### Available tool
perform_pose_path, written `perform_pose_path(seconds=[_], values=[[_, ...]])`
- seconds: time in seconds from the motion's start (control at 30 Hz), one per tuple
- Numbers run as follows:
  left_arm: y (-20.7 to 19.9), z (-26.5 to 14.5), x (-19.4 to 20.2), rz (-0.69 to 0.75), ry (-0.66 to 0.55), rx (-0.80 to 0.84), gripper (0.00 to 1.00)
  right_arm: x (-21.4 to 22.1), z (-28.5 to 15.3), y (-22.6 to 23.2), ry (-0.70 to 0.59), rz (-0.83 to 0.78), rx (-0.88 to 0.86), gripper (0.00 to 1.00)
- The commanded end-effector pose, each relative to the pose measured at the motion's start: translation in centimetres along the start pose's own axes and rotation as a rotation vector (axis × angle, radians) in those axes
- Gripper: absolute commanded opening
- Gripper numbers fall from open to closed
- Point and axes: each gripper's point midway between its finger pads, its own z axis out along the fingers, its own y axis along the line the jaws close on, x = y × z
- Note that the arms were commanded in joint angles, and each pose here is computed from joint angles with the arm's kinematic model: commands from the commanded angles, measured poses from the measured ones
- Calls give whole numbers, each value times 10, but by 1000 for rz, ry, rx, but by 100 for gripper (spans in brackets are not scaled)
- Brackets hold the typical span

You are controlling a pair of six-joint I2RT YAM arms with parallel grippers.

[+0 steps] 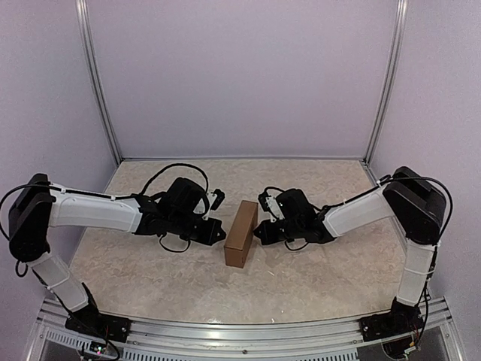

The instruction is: Fold the paper box

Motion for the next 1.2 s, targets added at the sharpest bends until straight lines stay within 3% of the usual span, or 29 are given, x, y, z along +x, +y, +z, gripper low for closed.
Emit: perform_pose_path(seconds=[0.0, 0.63, 1.17], values=[[2, 6, -10, 8, -18, -8, 0, 11, 9, 4, 22, 73, -77, 0], [0, 13, -26, -1, -38, -10, 0, 22, 56, 31, 88, 233, -291, 0], [-4, 22, -34, 5, -23, -2, 0, 35, 37, -21, 94, 140, -76, 0]])
